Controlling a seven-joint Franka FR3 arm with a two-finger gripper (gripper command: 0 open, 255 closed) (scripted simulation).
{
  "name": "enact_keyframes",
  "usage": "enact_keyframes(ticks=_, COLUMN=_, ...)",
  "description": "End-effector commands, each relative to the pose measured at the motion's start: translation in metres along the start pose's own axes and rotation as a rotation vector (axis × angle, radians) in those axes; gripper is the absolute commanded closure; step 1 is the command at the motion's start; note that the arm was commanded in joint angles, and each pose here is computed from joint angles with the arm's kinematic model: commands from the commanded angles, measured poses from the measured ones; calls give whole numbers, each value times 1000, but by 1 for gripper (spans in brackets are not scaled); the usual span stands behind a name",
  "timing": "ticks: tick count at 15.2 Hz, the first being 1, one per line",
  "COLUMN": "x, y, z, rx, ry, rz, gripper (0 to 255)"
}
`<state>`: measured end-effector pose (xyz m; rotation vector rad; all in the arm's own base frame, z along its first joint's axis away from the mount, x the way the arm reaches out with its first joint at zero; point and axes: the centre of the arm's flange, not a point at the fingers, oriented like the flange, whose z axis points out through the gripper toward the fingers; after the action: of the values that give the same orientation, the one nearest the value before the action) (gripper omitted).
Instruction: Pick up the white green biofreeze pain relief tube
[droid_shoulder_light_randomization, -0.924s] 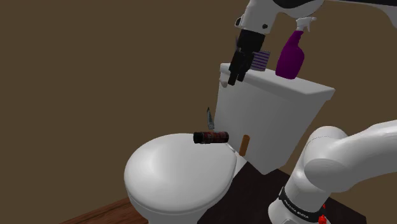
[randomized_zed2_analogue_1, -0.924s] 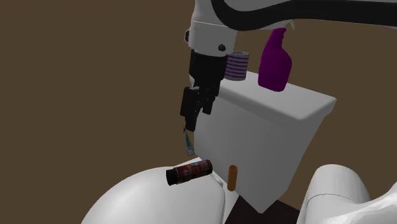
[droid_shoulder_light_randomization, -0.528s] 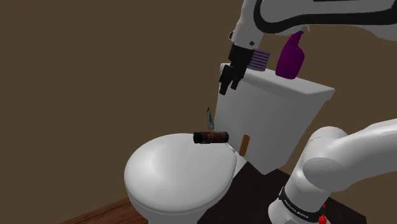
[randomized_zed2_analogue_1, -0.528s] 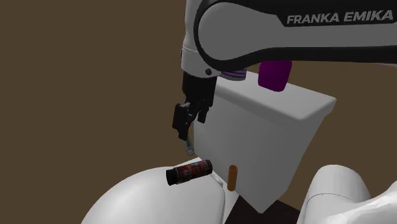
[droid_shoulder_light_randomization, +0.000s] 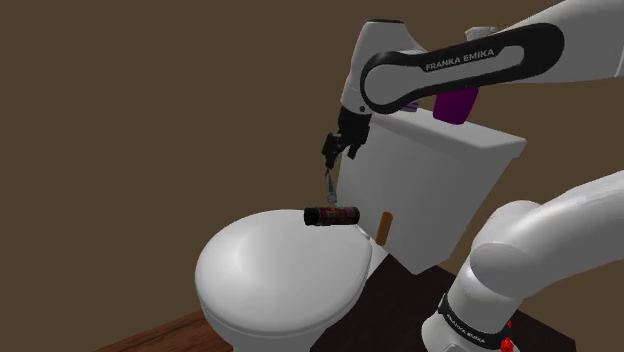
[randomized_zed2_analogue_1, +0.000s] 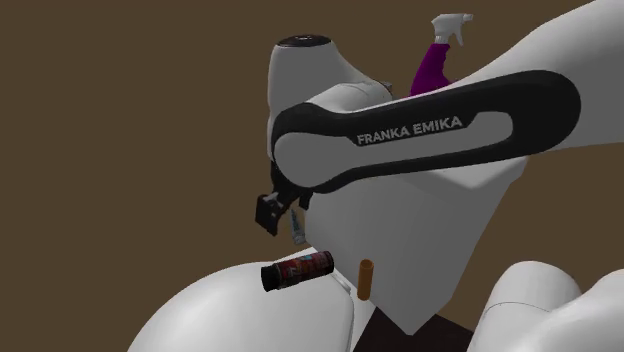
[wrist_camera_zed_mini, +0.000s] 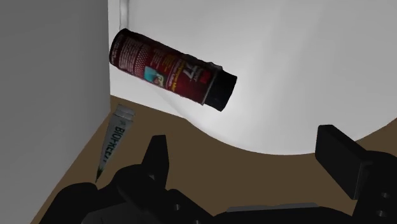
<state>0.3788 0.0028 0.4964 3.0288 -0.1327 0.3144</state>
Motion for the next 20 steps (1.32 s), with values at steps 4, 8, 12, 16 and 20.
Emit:
enact_keyframes(ticks=4, x=20, y=10, z=56, rx=-76, ry=41, rz=92, gripper=0)
enact_keyframes(ticks=8, x=38, y=22, z=100, rx=-137, ry=71, rz=165, gripper=0)
enact_keyframes(ticks=12, x=57, y=39, z=142, rx=-197, ry=100, rz=238, gripper=0)
enact_keyframes(ticks=16, x=75, y=59, z=183, rx=-258, ry=130, rz=311, gripper=0)
enact_keyframes(ticks=20, x=93, y=83, z=222, rx=-319, ry=160, rz=384, gripper=0)
